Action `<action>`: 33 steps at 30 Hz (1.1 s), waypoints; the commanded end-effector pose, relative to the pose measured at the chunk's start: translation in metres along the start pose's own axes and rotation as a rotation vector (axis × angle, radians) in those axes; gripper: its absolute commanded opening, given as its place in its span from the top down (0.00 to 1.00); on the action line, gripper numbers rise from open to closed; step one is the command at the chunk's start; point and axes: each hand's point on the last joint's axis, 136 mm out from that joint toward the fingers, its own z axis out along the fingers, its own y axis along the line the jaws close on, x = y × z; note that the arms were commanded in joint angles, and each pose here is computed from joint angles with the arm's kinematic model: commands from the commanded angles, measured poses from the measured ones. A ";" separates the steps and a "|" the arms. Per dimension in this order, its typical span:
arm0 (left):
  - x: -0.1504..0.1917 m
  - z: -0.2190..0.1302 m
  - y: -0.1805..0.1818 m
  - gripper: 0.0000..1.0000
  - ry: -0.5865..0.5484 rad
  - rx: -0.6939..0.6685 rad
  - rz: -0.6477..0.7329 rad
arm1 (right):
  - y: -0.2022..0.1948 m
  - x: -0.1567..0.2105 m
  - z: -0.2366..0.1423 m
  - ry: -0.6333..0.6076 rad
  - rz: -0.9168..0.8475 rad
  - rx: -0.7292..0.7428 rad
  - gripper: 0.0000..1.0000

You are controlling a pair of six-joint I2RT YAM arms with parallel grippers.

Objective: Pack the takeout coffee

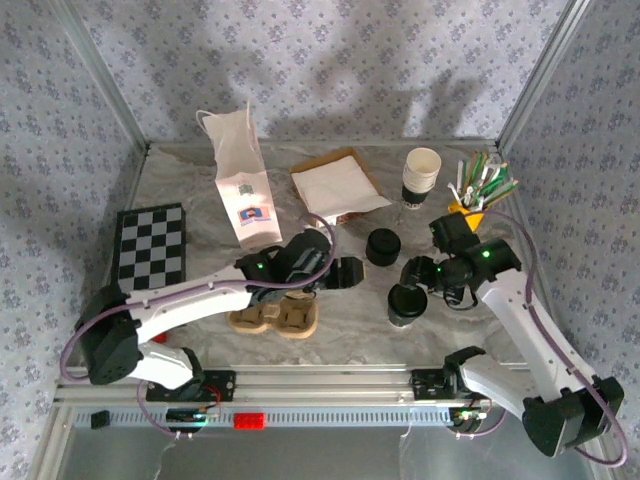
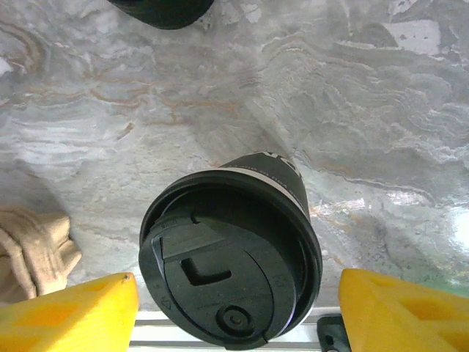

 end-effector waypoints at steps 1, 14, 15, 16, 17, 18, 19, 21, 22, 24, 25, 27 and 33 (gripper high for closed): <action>0.002 0.009 -0.043 0.32 0.031 0.126 0.028 | 0.000 0.015 0.000 0.071 0.019 -0.088 0.36; 0.037 0.071 -0.057 0.46 0.217 0.103 0.166 | -0.019 0.014 0.015 0.082 0.105 -0.117 0.65; 0.037 0.075 -0.055 0.46 0.223 0.094 0.174 | -0.021 0.013 0.016 0.082 0.106 -0.117 0.65; 0.037 0.077 -0.055 0.46 0.224 0.090 0.179 | -0.021 0.013 0.018 0.084 0.109 -0.120 0.67; 0.037 0.079 -0.055 0.47 0.225 0.089 0.186 | -0.020 0.014 0.020 0.088 0.111 -0.129 0.68; 0.037 0.081 -0.056 0.48 0.228 0.090 0.191 | -0.021 0.015 0.021 0.092 0.114 -0.132 0.69; 0.038 0.083 -0.056 0.48 0.234 0.090 0.198 | -0.022 0.015 0.023 0.095 0.119 -0.127 0.69; 0.038 0.086 -0.050 0.52 0.240 0.055 0.209 | -0.025 0.016 0.025 0.095 0.127 -0.122 0.73; 0.039 0.087 -0.047 0.53 0.243 0.046 0.212 | -0.025 0.016 0.027 0.096 0.133 -0.121 0.73; 0.041 0.090 -0.045 0.54 0.246 0.045 0.212 | -0.032 0.016 0.030 0.098 0.153 -0.086 0.75; 0.043 0.091 -0.043 0.55 0.252 0.040 0.211 | -0.035 0.016 0.032 0.099 0.153 -0.068 0.75; 0.047 0.094 -0.038 0.55 0.269 0.027 0.213 | -0.038 0.019 0.035 0.105 0.144 -0.049 0.76; 0.052 0.102 -0.023 0.63 0.280 -0.029 0.206 | -0.040 0.024 0.039 0.108 0.150 -0.023 0.75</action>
